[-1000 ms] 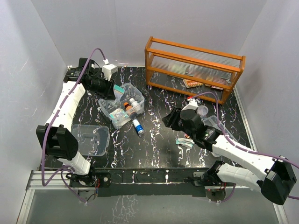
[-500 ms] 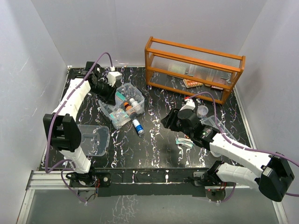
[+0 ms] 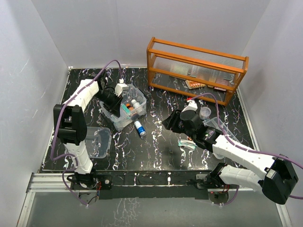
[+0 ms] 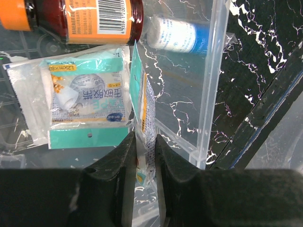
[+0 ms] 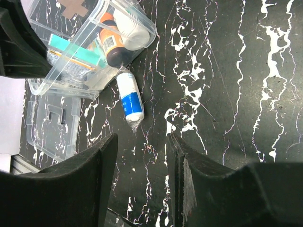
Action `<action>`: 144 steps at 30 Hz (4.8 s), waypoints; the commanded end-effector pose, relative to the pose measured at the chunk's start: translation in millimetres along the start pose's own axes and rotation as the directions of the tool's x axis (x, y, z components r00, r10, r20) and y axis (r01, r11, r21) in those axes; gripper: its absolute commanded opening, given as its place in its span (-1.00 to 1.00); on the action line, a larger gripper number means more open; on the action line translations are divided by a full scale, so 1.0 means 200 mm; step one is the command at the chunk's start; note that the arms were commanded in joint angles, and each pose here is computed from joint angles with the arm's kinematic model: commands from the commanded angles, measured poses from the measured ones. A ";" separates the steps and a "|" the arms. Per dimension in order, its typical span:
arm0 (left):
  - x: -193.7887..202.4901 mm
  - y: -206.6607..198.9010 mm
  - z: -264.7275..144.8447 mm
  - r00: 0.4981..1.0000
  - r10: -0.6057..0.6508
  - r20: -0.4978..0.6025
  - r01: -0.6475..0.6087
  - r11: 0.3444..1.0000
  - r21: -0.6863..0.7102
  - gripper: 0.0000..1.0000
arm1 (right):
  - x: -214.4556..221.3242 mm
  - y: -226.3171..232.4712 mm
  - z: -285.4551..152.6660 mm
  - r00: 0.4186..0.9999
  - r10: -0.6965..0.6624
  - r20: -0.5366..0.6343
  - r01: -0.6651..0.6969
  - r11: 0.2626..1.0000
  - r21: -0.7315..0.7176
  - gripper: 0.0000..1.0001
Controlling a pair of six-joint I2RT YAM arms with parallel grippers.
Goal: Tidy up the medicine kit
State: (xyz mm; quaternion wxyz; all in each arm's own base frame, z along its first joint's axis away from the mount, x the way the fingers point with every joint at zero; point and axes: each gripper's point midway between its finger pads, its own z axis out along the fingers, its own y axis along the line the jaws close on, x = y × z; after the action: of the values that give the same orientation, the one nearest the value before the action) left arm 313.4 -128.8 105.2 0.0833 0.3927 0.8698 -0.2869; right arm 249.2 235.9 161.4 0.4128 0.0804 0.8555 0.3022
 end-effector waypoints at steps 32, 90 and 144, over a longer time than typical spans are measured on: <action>-0.01 0.01 0.11 0.992 -0.087 -0.091 0.088 0.996 0.007 -0.12 | -0.07 0.08 -0.01 0.999 0.017 0.050 -0.014 0.998 -0.056 -0.13; -0.08 0.29 0.06 0.984 -0.015 -0.180 -0.041 0.951 -0.305 -0.35 | -0.07 0.09 -0.02 0.999 0.020 0.028 -0.018 0.998 -0.060 -0.14; -0.13 0.22 -0.20 0.911 -0.299 0.284 0.381 0.872 -0.306 0.08 | 0.01 0.05 0.03 0.999 0.051 -0.020 -0.051 0.998 -0.026 -0.14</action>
State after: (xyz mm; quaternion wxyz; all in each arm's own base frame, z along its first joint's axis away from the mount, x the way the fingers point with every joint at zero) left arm 394.5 -85.4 109.9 0.2130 0.1954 0.9478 -0.1345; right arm 245.4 243.5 146.7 0.3818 0.0855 0.8679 0.3062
